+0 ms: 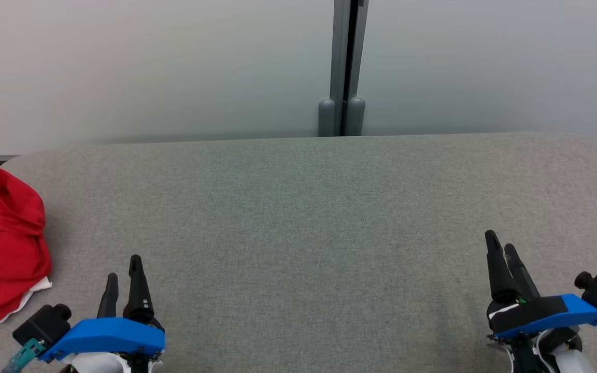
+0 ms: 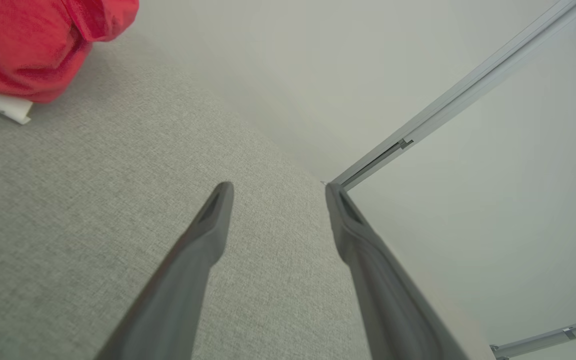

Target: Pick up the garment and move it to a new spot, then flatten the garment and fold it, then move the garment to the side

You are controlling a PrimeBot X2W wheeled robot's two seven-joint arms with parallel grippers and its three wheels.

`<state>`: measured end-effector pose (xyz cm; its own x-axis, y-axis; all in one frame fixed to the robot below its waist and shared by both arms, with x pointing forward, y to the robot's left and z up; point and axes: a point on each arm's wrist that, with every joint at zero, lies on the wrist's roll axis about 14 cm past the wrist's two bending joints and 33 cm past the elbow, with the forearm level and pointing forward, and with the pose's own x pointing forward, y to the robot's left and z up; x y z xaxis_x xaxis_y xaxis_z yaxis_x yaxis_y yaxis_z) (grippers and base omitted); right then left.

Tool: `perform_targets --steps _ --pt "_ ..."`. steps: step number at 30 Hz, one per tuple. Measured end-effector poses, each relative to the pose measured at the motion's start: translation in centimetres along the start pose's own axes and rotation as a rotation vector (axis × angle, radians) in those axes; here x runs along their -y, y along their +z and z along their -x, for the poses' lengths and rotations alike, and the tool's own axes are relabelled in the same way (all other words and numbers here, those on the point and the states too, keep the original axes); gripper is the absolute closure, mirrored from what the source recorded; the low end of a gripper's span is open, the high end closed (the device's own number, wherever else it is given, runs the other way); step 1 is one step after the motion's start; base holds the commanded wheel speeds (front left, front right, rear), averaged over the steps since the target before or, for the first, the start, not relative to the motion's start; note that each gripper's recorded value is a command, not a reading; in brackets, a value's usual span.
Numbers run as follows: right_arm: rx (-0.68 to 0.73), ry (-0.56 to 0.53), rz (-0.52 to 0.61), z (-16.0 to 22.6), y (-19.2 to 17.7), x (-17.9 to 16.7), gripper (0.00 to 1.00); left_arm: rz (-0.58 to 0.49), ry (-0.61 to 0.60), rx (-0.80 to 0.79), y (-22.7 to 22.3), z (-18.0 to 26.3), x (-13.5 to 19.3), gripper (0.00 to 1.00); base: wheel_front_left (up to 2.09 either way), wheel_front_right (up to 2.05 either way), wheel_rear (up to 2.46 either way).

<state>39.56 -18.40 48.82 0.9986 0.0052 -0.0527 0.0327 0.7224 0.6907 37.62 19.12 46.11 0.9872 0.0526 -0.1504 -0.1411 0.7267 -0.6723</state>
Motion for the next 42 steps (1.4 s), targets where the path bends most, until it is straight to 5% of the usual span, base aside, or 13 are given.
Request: perform_targets --steps 42 --pt "0.044 0.065 0.475 -0.2 0.3 -1.2 0.0 -0.512 -0.102 0.015 -1.4 0.0 2.2 0.0 0.0 0.0 0.0"
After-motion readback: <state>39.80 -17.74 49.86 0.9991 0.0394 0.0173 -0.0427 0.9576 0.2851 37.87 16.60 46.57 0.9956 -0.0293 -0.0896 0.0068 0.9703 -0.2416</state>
